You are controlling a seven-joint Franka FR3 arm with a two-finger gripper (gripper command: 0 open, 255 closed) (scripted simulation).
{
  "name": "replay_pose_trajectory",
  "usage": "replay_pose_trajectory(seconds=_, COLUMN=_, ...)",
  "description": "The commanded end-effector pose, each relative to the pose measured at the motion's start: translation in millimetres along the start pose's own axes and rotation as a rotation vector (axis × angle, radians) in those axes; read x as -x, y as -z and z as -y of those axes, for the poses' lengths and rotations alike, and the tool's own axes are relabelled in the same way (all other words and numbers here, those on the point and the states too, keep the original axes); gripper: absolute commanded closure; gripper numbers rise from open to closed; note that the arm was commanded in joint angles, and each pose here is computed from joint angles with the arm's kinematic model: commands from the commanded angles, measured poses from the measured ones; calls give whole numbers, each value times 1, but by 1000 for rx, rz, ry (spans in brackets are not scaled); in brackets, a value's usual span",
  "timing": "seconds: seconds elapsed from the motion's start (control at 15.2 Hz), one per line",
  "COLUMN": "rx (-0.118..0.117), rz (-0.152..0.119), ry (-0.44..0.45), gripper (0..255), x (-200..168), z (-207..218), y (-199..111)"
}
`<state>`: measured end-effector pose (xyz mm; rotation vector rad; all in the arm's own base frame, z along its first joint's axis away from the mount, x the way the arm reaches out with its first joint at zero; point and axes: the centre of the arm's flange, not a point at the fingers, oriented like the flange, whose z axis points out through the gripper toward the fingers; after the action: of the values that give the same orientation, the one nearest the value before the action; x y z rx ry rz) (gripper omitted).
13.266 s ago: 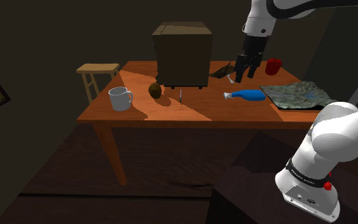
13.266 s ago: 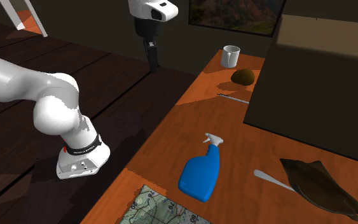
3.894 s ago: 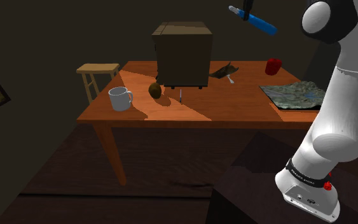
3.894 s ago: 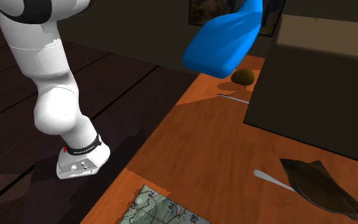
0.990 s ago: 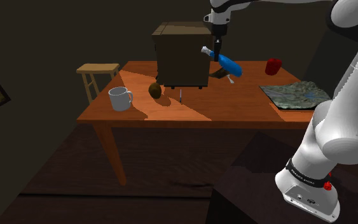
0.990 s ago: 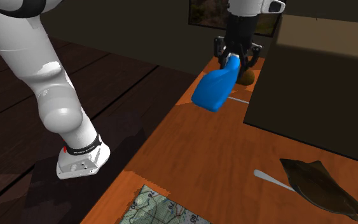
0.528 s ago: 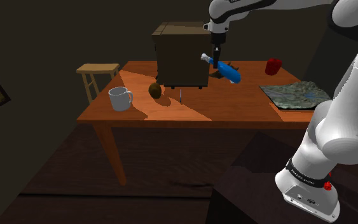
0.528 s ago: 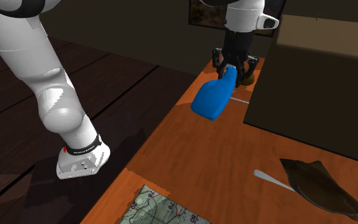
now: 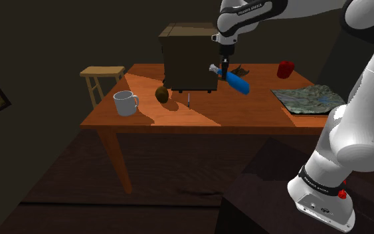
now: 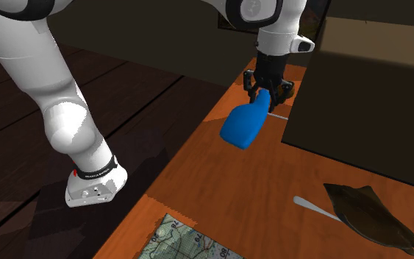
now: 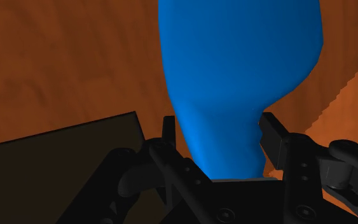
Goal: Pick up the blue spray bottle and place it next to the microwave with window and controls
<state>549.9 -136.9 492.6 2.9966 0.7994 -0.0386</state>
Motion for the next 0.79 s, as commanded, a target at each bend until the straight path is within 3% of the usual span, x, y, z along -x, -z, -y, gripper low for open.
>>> replay_pose_trajectory(seconds=0.0, rx=0, rz=-1, ry=0, gripper=255, x=0, z=0, y=-11)
replay_pose_trajectory(seconds=0.73, rx=0, rz=-1, ry=0, gripper=255, x=-2, z=2, y=-69)
